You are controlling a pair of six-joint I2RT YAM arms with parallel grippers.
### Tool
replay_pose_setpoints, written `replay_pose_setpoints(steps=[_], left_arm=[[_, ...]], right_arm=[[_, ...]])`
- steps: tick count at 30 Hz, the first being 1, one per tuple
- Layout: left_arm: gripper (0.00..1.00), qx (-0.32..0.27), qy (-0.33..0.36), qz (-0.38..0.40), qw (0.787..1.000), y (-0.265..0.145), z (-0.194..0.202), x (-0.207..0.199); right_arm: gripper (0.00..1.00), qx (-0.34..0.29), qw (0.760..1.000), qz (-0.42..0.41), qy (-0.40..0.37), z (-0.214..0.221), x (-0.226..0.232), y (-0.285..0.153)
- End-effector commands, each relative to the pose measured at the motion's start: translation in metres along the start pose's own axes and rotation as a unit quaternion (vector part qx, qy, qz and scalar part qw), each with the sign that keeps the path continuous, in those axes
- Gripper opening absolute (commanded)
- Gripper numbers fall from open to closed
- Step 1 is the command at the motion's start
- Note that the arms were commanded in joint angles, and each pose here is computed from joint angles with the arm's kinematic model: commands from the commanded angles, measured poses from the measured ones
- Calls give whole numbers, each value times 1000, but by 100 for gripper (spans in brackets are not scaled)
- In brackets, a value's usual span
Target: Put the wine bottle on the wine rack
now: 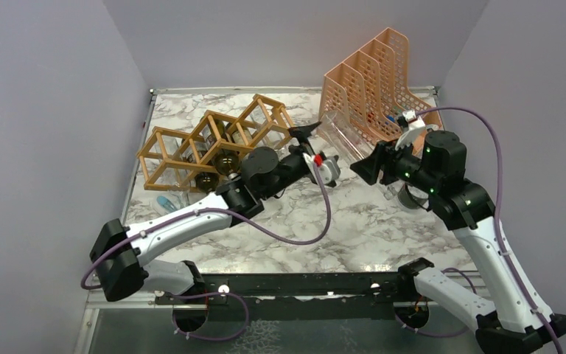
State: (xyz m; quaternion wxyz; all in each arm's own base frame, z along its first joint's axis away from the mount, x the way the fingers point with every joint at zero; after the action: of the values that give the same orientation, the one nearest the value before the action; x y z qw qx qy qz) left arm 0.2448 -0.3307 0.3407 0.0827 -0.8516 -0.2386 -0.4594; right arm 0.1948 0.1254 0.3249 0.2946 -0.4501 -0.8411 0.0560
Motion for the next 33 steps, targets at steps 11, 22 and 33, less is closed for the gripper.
replay_pose_setpoints(steps=[11,22,33], left_arm=[[99,-3,-376,-175,910,-104,-58,84],[99,118,-419,-280,856,-144,-25,88],[99,169,-404,-315,842,-171,-16,92]], right_arm=[[9,-101,987,-117,42,-71,43,75],[13,-89,990,-95,55,-54,122,166],[28,-60,994,-50,73,-26,159,249]])
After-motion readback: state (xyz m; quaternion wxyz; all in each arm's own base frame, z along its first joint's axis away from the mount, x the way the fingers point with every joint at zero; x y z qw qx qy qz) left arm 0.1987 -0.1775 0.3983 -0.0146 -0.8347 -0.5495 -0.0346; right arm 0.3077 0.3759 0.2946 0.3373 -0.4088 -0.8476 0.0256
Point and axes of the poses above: each gripper's point midway between its finger pads, its own y axis out along the fingers, its own x axis along the line the jaws close on, z = x × y, the point moved 5 cm from there along -y, back along the fingers, and after that the axes turned 8 degrees about y, right-handed, at the moved point
